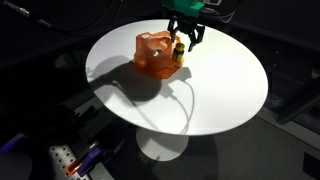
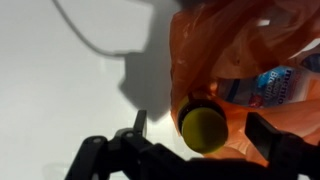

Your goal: Put the bottle with the yellow lid on the table

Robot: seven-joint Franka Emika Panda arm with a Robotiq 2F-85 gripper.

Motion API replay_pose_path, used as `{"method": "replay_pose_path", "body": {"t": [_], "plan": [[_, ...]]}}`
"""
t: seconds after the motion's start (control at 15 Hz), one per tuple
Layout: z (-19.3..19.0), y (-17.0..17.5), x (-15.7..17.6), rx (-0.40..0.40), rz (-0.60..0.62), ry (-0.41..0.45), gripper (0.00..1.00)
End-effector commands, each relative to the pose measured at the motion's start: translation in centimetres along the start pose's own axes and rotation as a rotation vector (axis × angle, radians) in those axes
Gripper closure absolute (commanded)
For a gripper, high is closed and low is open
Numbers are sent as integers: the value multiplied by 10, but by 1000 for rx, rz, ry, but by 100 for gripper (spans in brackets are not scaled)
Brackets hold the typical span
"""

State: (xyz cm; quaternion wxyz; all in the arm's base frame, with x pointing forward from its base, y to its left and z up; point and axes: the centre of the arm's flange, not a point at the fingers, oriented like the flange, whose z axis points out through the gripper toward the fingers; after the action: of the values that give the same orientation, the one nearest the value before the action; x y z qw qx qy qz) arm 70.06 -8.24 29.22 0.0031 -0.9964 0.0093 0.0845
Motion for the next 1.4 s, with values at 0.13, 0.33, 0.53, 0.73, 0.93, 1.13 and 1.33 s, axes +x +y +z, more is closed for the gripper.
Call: {"method": "replay_pose_path", "body": {"t": [0.13,0.33,0.53,0.73,0.93,1.13,1.33], "plan": [[-4,-6,26,-32,-51,-21,26],[-3,-9,29,-28,-48,-33,51],[-16,-10,24,-9,-14,-50,75],[-44,-8,2,50,14,-103,80],[-69,5,-20,54,87,-143,80],[-90,32,-36,45,184,-107,80],[-101,67,-48,24,292,-52,80]]}}
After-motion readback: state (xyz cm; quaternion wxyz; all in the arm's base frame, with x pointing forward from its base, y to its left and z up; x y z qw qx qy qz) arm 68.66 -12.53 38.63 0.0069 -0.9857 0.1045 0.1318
